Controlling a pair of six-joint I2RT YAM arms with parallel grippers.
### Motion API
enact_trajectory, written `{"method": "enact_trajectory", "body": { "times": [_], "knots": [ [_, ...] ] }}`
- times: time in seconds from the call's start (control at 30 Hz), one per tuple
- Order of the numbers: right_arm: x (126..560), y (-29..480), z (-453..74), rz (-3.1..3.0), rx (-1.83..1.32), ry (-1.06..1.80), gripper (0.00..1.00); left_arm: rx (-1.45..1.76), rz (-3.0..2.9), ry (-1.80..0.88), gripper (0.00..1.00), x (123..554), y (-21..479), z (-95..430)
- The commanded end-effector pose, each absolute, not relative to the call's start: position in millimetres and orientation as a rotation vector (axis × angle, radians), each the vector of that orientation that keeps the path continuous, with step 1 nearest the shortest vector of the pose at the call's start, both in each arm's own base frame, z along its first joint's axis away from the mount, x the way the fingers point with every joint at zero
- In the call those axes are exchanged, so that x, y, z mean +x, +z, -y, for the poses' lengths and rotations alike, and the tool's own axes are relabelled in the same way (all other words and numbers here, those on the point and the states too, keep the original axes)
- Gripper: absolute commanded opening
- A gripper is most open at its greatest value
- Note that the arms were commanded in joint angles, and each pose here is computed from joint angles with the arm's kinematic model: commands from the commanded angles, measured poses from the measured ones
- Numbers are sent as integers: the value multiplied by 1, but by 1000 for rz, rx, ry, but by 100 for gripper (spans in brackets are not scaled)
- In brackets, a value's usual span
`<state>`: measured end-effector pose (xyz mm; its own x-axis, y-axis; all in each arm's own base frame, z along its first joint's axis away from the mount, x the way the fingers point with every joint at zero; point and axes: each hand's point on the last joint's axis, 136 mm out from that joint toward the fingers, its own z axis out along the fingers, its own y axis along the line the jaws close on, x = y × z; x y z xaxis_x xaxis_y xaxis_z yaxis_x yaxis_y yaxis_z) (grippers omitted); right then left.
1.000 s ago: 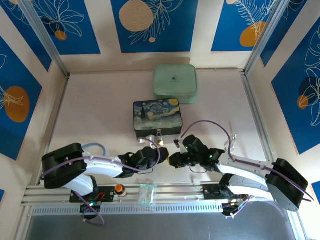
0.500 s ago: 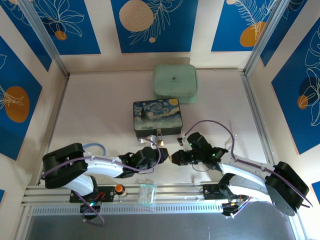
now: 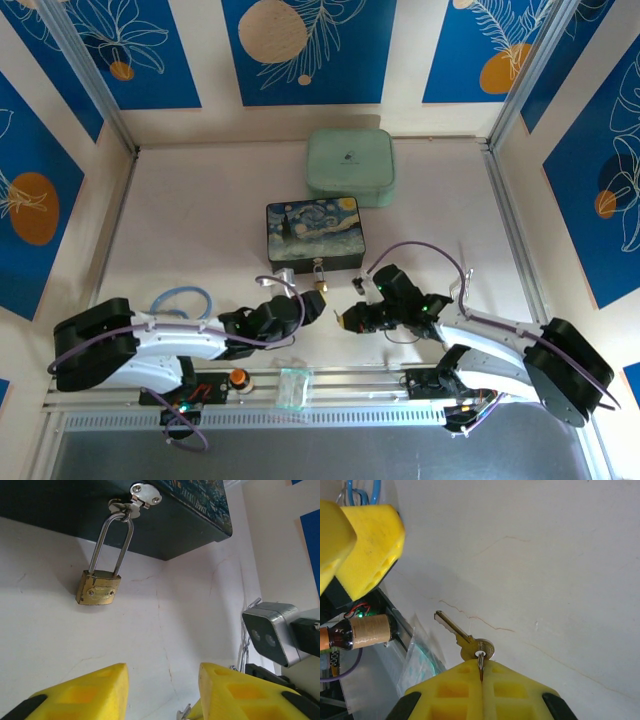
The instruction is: Unlock the padlock with the key
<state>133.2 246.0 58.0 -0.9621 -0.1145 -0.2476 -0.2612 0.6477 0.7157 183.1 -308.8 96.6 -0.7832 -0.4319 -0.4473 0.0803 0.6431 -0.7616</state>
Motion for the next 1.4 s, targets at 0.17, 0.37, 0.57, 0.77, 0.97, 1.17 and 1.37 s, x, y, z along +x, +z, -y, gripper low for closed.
{"method": "enact_trajectory", "body": {
  "times": [0.17,0.37,0.57,0.77,0.97,1.17,1.37],
  "knots": [
    [136,73,-259,-2653,-375,1256,1,-92,-2274,-1202,32,172,100,353],
    [140,74,-259,-2648,-359,1256,1,-97,-2301,-1245,27,168,90,362],
    [145,76,-259,-2637,-336,1264,1,-139,-2315,-1257,10,168,79,361],
    [149,78,-259,-2624,-326,1258,1,-134,-2316,-1255,0,168,80,360],
    [160,88,-253,-2580,-225,1250,65,-220,-2246,-1239,0,177,93,341],
    [189,147,-255,-2314,-54,1462,100,-372,-2060,-1335,0,192,126,318],
    [201,196,-268,-2116,-18,1676,94,-437,-1954,-1426,0,193,159,308]
  ]
}}
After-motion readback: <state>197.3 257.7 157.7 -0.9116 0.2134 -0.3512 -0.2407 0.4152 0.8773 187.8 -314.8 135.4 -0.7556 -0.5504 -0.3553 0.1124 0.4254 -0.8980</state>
